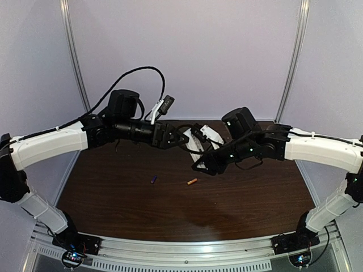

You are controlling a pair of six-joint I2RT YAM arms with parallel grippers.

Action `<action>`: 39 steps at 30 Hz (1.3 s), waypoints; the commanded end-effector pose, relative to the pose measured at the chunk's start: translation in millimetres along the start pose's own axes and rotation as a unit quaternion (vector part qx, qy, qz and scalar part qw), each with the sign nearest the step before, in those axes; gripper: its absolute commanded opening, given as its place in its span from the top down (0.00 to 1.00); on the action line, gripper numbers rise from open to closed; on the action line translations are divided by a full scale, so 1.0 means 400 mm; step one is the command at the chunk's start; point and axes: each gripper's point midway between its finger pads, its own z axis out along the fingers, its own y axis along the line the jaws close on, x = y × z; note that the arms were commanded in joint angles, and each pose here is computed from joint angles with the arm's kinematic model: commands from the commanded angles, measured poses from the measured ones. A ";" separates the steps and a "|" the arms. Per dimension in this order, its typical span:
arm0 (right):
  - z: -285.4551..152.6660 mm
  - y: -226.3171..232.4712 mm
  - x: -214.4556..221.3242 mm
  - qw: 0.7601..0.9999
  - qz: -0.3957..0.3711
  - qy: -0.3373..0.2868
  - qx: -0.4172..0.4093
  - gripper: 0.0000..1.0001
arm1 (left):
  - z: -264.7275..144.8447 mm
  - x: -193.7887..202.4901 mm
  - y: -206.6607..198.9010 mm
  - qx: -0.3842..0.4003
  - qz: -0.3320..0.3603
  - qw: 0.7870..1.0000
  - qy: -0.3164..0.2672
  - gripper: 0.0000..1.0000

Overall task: Load the batteries into the remote control
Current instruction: Pass from the right arm to the left

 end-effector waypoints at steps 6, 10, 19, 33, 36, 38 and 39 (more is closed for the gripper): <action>0.002 0.002 -0.016 0.999 -0.028 0.011 0.027 0.74 | 0.037 -0.022 0.002 0.009 -0.014 1.000 -0.005 0.27; 0.007 -0.010 -0.013 0.998 -0.032 0.019 0.049 0.73 | 0.050 -0.018 0.018 0.002 -0.036 0.999 -0.004 0.31; 0.000 -0.026 -0.017 0.997 -0.032 0.021 0.073 0.74 | 0.061 -0.020 0.047 -0.019 -0.068 0.997 -0.016 0.41; -0.011 -0.034 -0.029 0.996 -0.024 0.015 0.087 0.56 | 0.066 -0.009 0.063 -0.030 -0.086 0.996 -0.014 0.81; -0.022 -0.040 -0.041 0.995 -0.017 0.004 0.096 0.41 | 0.057 -0.017 0.060 -0.026 -0.087 0.996 -0.027 0.94; -0.035 -0.044 -0.056 0.995 -0.011 -0.008 0.102 0.25 | 0.052 -0.022 0.060 -0.021 -0.087 0.995 -0.036 1.00; -0.045 -0.045 -0.066 0.994 -0.008 -0.017 0.105 0.20 | 0.047 -0.027 0.063 -0.020 -0.088 0.995 -0.041 1.00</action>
